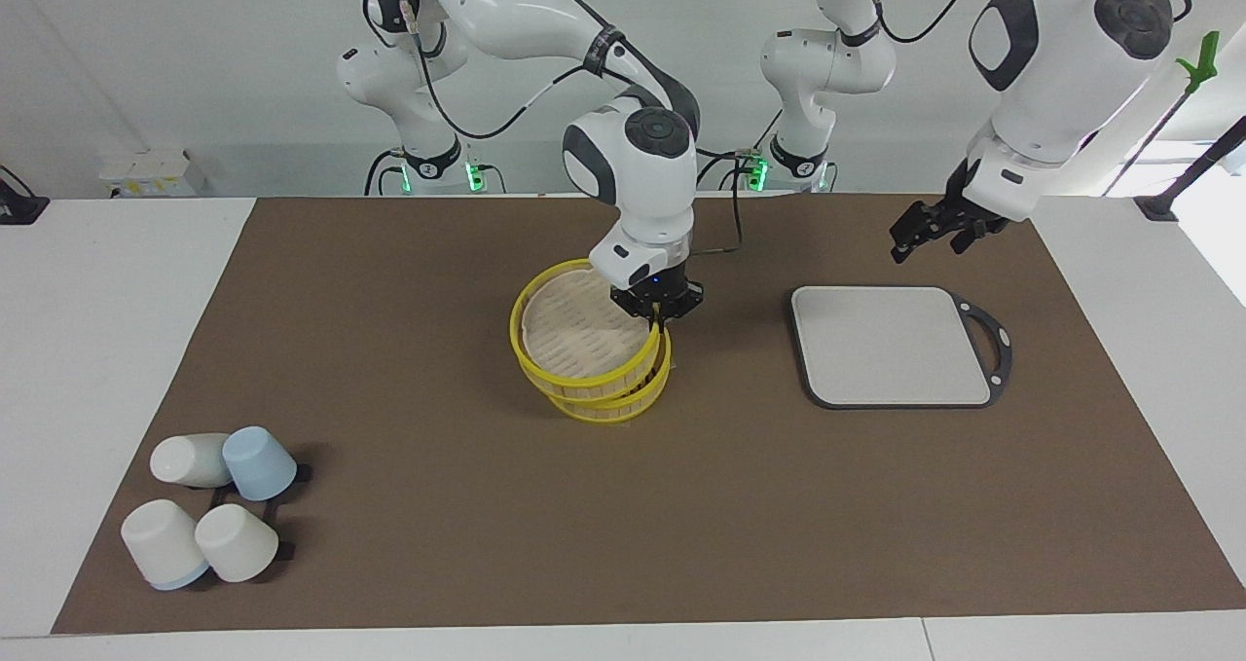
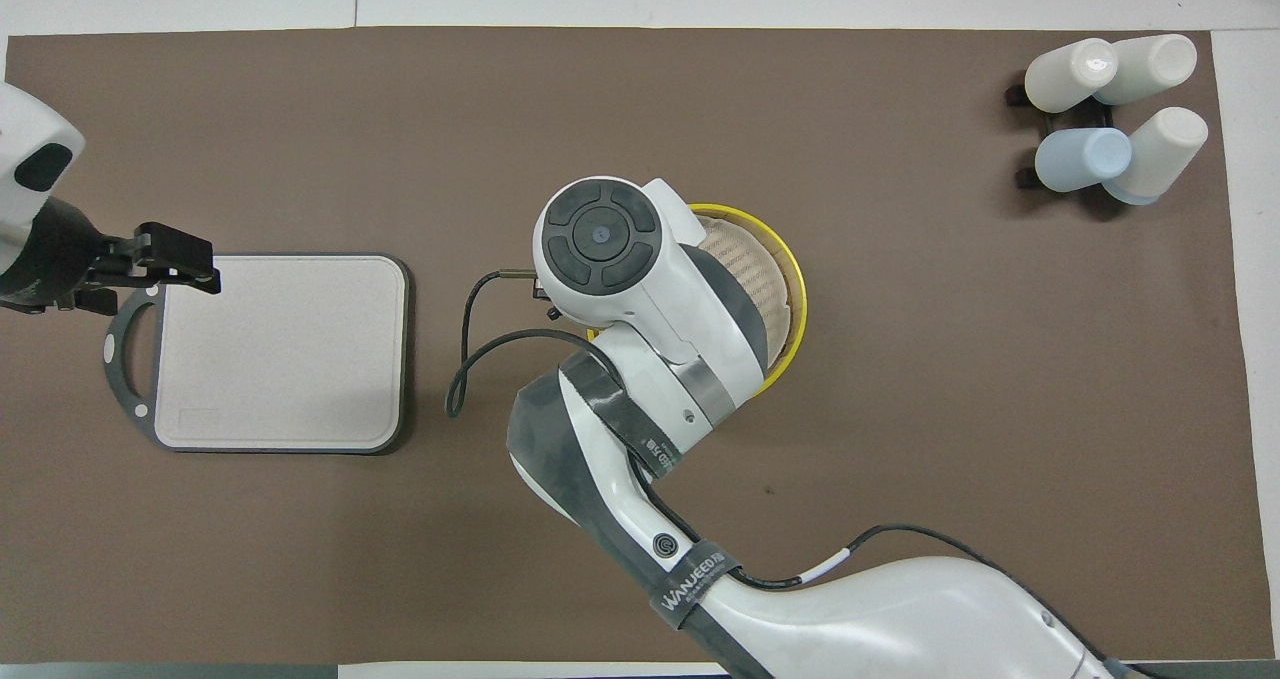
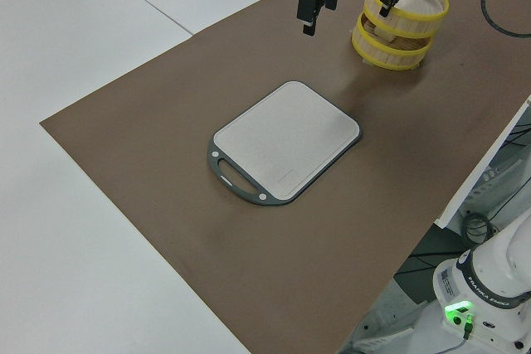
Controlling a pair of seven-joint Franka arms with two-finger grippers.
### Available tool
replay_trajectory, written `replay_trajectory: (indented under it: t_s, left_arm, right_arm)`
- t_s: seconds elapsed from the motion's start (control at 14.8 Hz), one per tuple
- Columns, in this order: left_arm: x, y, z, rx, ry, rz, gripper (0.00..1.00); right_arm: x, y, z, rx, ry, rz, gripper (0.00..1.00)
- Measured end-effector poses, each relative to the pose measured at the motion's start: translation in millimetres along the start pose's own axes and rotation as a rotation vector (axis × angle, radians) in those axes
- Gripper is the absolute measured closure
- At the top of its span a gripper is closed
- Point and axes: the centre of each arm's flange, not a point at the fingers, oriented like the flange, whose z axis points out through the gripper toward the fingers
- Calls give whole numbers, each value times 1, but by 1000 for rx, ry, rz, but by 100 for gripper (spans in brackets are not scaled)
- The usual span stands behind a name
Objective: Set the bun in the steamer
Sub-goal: 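Lower the lid onto the steamer with the right gripper and release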
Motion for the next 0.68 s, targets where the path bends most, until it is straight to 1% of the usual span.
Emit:
replay_trajectory:
  t_s: [0.14, 0.27, 0.47, 0.68]
  left_arm:
    - [-1, -12, 0, 36, -12, 29, 0]
    - [-2, -14, -1, 53, -21, 71, 0]
    - [-6, -14, -7, 57, -35, 92, 0]
    - [-12, -15, -22, 56, -37, 97, 0]
  right_arm:
    - [-5, -9, 12, -6, 1, -17, 90]
    - [-6, -12, 14, -5, 12, -25, 90]
    - [-6, -13, 13, -3, 16, -27, 90]
    - [-10, -16, 16, -7, 13, -35, 90]
